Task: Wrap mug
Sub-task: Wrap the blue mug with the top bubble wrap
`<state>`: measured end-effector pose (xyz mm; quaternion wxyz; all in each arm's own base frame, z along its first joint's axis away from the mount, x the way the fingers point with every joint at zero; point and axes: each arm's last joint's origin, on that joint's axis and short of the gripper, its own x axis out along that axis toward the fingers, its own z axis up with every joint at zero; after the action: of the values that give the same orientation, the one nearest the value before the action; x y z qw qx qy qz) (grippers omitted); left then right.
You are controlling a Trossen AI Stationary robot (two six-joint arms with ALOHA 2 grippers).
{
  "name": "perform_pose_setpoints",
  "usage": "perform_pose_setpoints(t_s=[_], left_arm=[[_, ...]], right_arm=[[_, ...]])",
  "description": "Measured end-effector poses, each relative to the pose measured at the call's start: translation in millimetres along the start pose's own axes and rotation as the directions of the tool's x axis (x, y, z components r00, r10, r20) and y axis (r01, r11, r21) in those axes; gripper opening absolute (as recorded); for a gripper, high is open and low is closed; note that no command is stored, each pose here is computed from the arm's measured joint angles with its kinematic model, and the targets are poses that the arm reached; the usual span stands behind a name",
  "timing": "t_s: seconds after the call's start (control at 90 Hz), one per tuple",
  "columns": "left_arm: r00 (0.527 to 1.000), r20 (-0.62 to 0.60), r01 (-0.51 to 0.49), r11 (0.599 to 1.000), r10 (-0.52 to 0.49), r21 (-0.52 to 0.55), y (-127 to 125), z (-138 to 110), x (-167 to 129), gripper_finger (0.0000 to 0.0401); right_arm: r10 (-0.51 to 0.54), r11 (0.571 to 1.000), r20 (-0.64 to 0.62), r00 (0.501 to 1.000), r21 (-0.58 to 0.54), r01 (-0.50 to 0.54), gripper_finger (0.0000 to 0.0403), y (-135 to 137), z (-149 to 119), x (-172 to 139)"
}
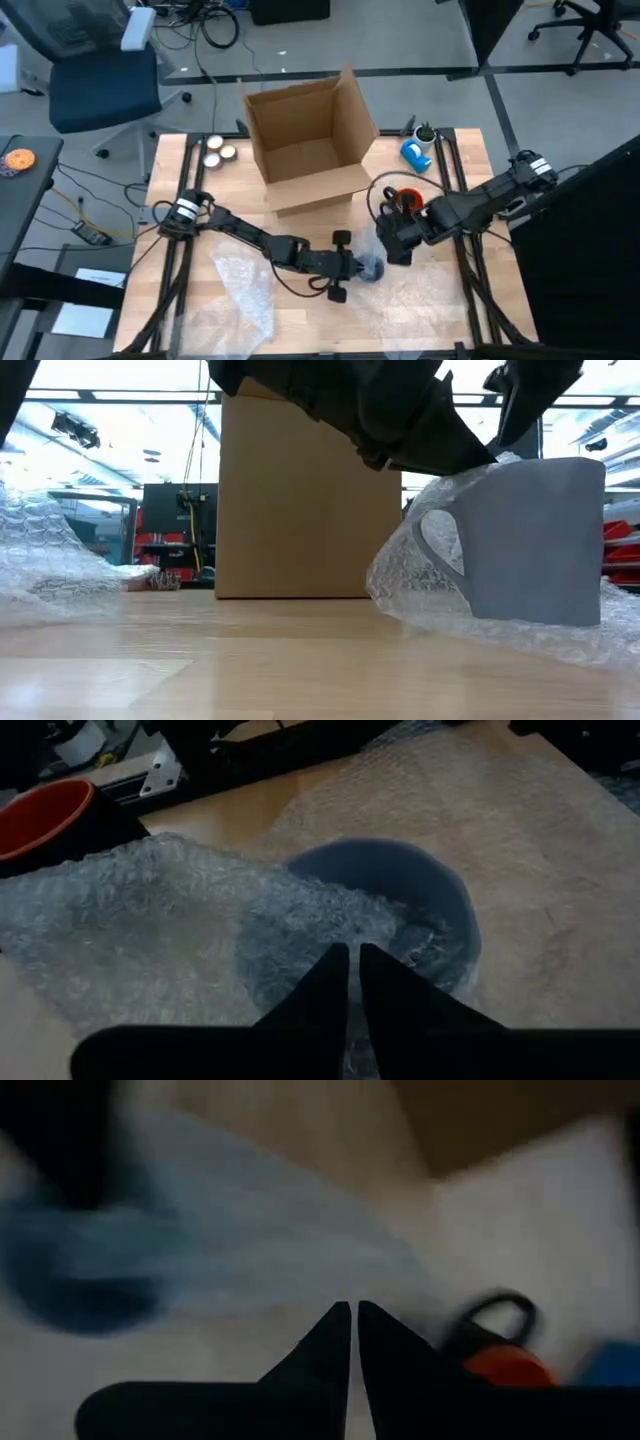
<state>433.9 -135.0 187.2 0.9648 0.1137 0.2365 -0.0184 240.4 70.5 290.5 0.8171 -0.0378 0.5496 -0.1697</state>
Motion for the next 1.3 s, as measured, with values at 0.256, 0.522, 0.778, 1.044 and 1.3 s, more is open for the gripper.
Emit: perform_pose_setpoints(t_s=[0.256, 0.522, 0.778, 1.044, 1.3], left_arm=[[1.000, 0.001, -0.001, 1.000, 0.001, 0.020, 0, 0, 0, 0.0015], [1.000, -0.002, -0.008, 0.999, 0.008, -0.033, 3, 0, 1, 0.0015], [1.000, -0.018, -0.027, 0.995, 0.026, -0.091, 12, -2, 3, 0.0015], [0.999, -0.019, -0.034, 0.995, 0.032, -0.096, 13, -2, 3, 0.0015], [0.999, -0.014, -0.043, 0.995, 0.042, -0.088, 15, -2, 4, 0.0015]], right_arm=[[0.107, 0.994, 0.011, 0.994, 0.012, -0.107, 0.0000, -23, 14, 47], [0.277, 0.960, 0.071, 0.958, -0.073, -0.272, 0.0000, 1, 14, 49], [0.325, 0.944, 0.086, 0.942, -0.096, -0.316, 0.0000, 24, 4, 34], [0.359, 0.931, 0.153, 0.921, -0.123, -0.343, 0.0000, 42, 3, 26], [0.415, 0.908, 0.147, 0.898, -0.129, -0.399, 0.0000, 52, -1, 21]])
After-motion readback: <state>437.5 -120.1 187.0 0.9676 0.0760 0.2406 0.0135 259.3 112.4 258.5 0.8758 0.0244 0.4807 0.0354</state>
